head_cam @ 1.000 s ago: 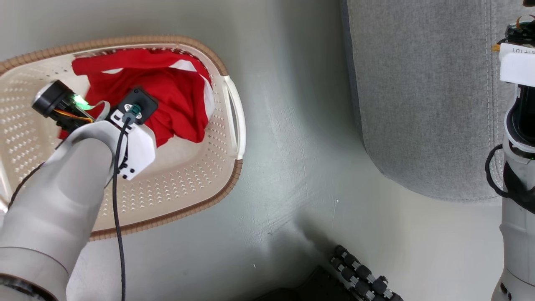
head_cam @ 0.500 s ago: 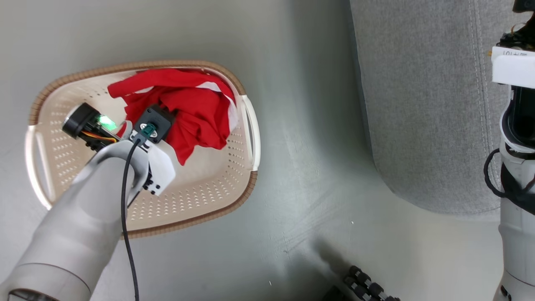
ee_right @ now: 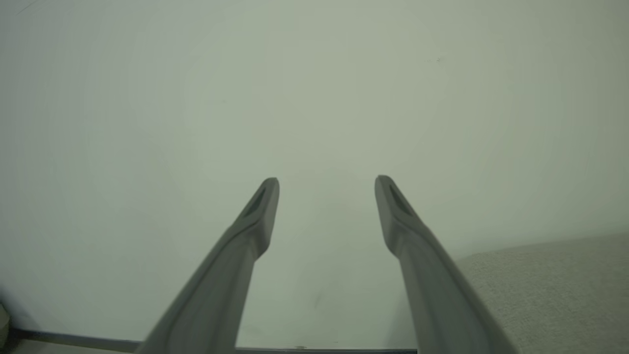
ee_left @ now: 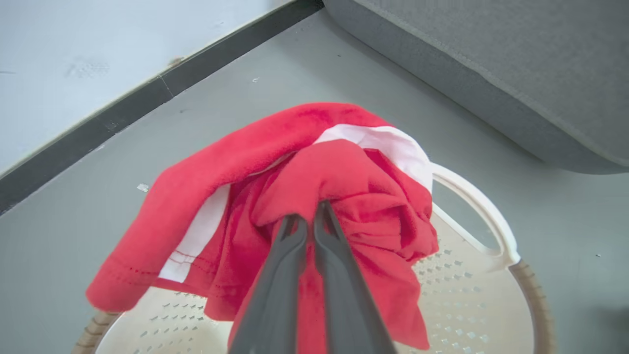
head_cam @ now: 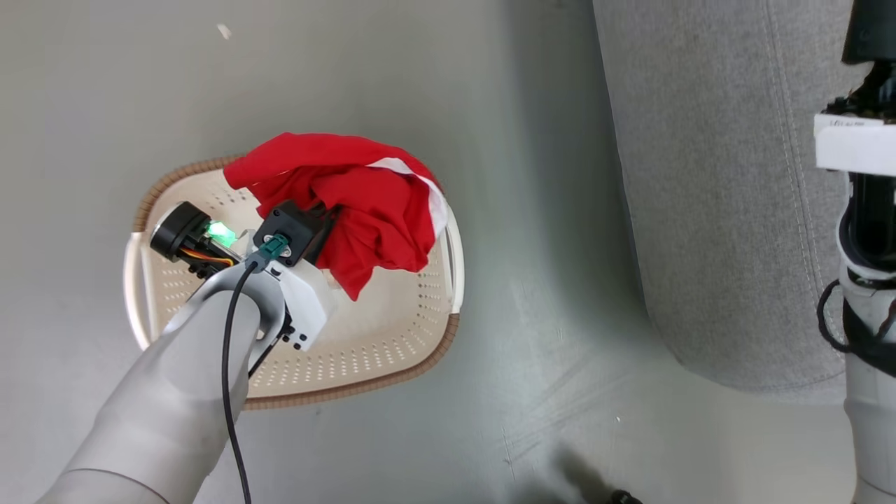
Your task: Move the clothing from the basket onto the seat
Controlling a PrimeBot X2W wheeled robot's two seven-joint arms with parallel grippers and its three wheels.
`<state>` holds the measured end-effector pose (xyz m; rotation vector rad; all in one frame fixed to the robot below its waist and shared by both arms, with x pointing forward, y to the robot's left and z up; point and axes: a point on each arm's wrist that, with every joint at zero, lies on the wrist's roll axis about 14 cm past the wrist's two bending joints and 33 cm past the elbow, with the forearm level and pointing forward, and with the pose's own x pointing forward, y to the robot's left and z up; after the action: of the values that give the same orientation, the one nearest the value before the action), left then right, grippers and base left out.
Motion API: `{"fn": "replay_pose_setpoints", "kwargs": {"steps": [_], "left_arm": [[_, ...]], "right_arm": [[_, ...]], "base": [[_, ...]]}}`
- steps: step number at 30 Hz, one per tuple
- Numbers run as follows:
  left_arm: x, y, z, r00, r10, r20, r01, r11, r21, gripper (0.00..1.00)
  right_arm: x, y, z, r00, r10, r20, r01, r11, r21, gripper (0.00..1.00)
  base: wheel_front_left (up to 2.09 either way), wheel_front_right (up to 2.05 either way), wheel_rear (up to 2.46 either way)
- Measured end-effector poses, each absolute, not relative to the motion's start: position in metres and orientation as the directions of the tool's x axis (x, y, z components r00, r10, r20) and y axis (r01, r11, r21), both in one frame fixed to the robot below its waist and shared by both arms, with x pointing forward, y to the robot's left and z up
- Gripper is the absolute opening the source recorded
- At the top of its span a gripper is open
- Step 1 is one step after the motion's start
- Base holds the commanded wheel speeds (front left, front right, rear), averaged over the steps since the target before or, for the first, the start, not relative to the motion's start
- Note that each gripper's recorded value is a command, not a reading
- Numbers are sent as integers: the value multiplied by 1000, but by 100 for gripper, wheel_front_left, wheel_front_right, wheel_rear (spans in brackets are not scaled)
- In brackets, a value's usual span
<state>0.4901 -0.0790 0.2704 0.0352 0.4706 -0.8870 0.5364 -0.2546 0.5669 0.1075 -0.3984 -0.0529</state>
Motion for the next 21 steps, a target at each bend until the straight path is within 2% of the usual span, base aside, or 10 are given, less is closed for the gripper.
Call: {"fn": "replay_pose_setpoints", "kwargs": {"steps": [11,21], "left_arm": [[509,-72,354,652,-721,-234,706,690,-161,0],[510,-56,410,721,-681,-124,661,731,-170,0]], "right_arm": [[515,-250,576,926,-71,370,19,990,142,100],[496,-240,586,929,-45,368,-12,988,151,100]], "base": [[0,0,0],[0,0,0]]}}
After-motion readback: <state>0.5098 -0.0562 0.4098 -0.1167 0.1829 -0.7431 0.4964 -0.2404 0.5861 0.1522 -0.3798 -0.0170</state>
